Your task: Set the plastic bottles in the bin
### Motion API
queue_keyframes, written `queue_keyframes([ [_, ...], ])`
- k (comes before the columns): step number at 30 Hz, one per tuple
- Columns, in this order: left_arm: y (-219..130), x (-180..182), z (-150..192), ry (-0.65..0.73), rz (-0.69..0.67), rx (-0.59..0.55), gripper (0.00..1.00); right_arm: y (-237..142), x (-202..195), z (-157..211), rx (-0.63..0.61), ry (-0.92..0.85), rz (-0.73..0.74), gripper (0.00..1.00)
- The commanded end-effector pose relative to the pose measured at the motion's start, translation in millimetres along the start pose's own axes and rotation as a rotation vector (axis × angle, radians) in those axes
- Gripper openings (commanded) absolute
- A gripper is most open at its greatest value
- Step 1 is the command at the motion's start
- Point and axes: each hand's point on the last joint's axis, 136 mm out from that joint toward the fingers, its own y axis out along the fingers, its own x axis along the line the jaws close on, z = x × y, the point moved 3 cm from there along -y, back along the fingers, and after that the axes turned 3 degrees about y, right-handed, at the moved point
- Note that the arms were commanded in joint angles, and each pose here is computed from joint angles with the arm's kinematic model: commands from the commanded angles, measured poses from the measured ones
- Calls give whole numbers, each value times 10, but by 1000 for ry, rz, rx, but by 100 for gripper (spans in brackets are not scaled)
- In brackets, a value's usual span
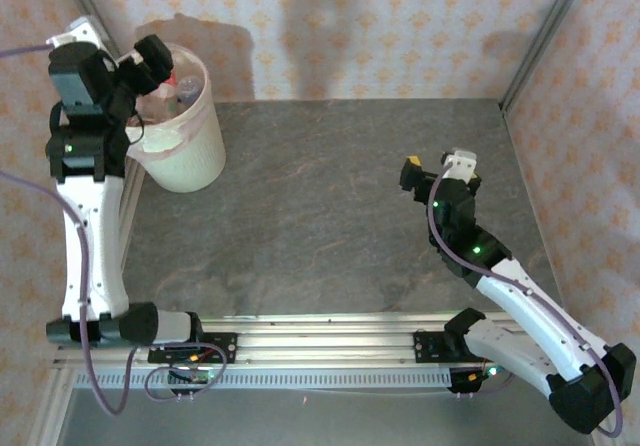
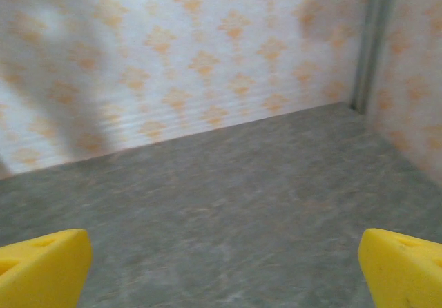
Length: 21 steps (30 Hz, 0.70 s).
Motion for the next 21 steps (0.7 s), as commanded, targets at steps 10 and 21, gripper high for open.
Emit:
queue_keyframes([
  [10,-796,743,675,-39,-212,-221,100,393,-1153,476,-32,-44,447,99],
  [21,-702,1551,1910,-24,-488,-156,100,1056,-1494,1346,254,-9,301,99],
])
